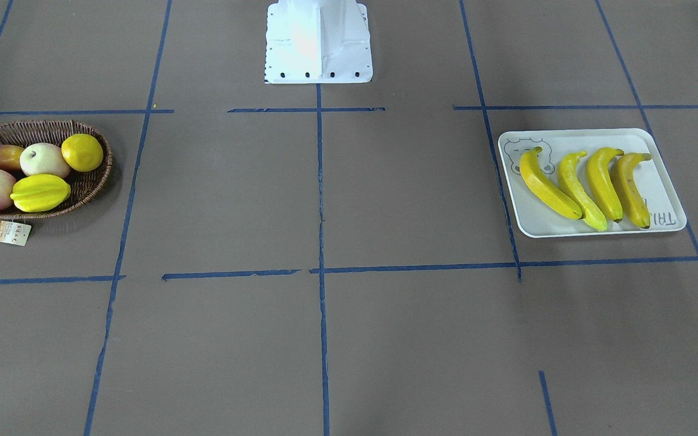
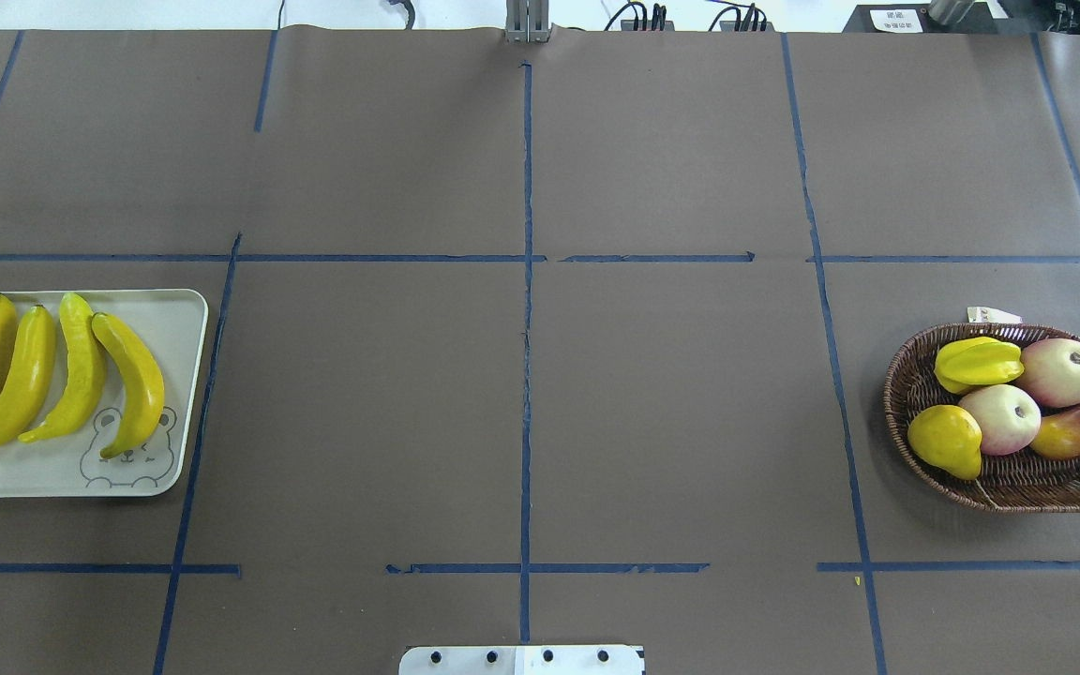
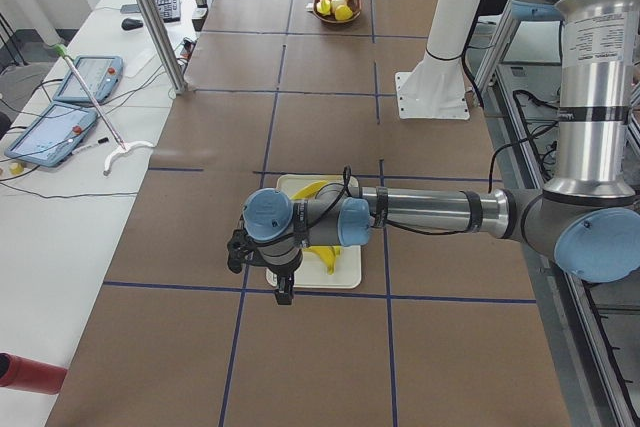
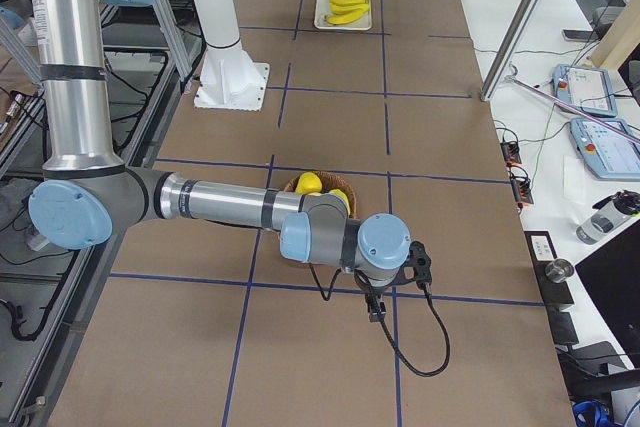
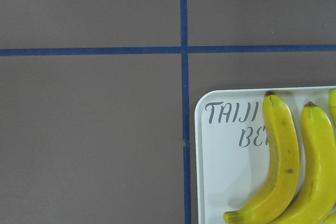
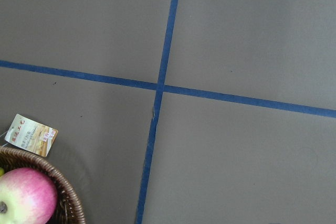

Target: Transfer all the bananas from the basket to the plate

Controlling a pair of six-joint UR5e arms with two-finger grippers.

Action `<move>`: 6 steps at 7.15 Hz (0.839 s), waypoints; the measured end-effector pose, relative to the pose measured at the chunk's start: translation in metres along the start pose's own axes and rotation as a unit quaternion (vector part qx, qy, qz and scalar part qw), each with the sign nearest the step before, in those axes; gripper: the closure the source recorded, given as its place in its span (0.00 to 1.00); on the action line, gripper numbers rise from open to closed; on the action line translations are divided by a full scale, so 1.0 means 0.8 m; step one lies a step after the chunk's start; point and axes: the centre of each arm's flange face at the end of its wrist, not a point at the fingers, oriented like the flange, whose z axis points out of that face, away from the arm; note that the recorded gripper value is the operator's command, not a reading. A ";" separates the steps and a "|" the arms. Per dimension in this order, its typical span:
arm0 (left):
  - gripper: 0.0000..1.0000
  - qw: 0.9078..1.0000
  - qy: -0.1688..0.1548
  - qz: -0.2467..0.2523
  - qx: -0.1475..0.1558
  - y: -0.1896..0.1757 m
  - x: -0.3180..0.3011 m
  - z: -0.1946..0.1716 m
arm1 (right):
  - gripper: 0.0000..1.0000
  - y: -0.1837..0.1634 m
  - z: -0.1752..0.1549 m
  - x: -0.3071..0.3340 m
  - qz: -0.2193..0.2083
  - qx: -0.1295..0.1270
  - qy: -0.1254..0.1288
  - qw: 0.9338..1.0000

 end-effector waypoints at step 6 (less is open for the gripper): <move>0.00 1.000 0.000 0.000 0.001 -0.001 -0.001 0.000 | 0.00 -0.012 -0.030 -0.049 0.077 0.026 -0.014 0.997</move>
